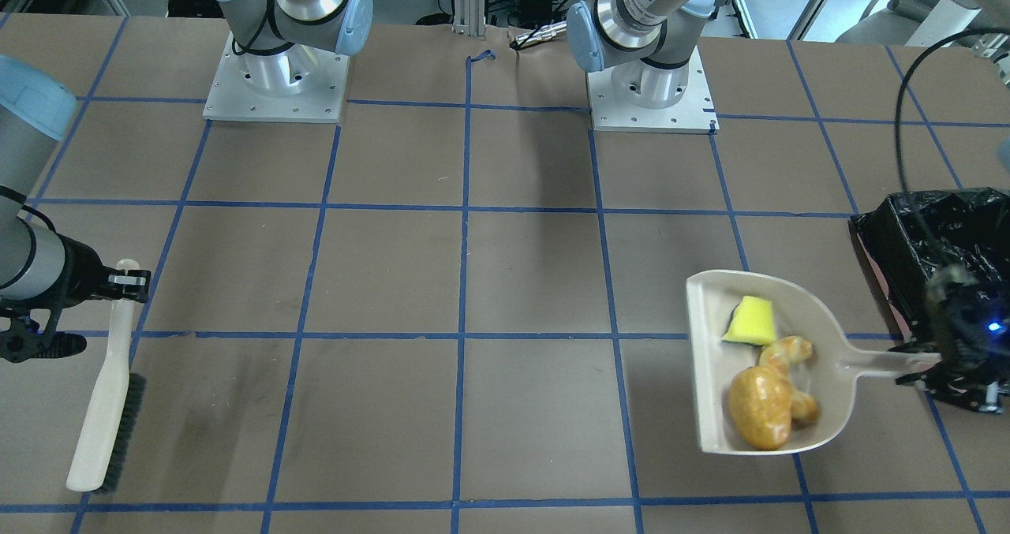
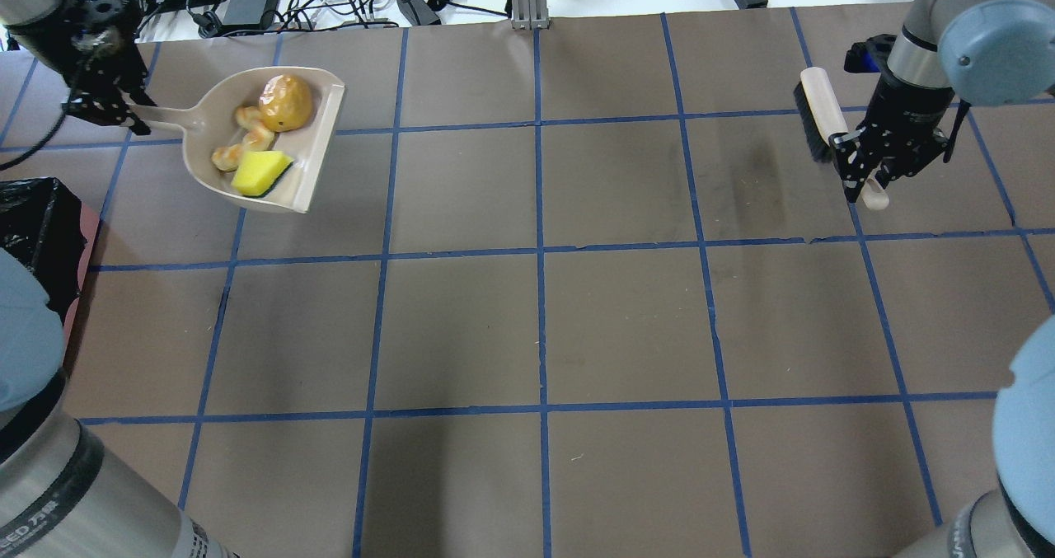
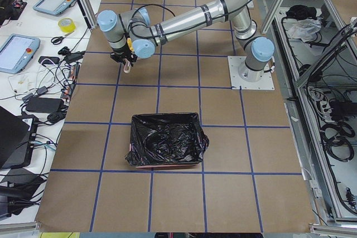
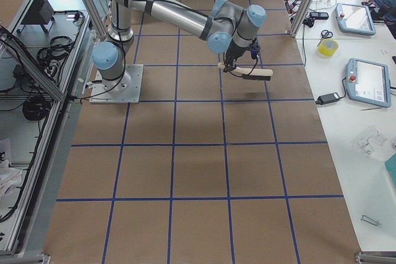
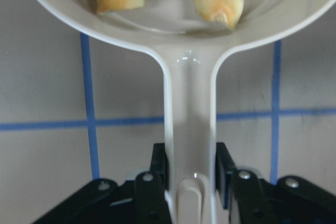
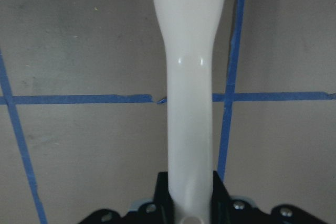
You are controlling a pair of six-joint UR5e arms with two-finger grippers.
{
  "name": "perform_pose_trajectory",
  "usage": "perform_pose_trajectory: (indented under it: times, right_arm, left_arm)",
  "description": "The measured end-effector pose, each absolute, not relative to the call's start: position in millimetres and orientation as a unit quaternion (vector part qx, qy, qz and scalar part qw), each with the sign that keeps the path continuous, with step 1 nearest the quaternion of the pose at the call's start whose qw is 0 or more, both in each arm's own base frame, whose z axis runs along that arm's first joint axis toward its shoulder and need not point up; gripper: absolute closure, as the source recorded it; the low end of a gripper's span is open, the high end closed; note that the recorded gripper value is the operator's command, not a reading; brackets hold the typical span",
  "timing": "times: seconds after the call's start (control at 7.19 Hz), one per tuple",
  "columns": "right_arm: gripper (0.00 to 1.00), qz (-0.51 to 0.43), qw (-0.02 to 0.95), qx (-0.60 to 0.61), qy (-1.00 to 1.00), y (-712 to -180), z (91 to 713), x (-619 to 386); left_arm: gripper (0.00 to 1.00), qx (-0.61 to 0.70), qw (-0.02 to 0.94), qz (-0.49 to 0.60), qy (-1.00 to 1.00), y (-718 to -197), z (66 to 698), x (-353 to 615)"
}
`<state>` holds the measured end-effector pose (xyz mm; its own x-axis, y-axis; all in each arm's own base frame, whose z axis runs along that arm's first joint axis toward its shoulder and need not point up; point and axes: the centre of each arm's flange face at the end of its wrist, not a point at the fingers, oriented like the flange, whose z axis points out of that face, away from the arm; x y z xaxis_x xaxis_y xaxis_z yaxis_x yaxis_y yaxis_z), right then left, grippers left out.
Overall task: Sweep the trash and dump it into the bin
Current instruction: 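Lift the loaded dustpan toward the bin while right returns the brush, then tilt the dustpan over the black bin with the left gripper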
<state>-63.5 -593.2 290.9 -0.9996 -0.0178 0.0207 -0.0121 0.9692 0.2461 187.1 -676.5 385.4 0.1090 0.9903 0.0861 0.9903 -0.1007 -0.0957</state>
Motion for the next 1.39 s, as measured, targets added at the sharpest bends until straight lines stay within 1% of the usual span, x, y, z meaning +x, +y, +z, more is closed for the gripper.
perform_pose_trajectory:
  times: [0.28, 0.7, 1.11, 1.39]
  right_arm:
    - [1.0, -0.121, 0.013, 0.028, -0.992, -582.8, 268.3, -83.7]
    - [1.0, -0.136, 0.007, 0.022, -0.991, -567.9, 246.4, -90.9]
    - [1.0, -0.133, 0.008, 0.017, -0.991, -566.7, 247.4, -93.9]
    - [1.0, -0.131, 0.009, 0.01, -0.991, -568.2, 249.6, -94.6]
  left_arm:
    - [1.0, -0.768, 0.078, -0.001, -0.636, -633.0, 423.6, 288.0]
    - [1.0, -0.813, 0.063, -0.029, -0.577, -572.1, 451.3, 419.4]
    - [1.0, -0.866, 0.006, -0.047, -0.497, -554.6, 428.8, 507.9]
    - [1.0, -0.879, -0.024, -0.061, -0.472, -551.5, 410.2, 548.4]
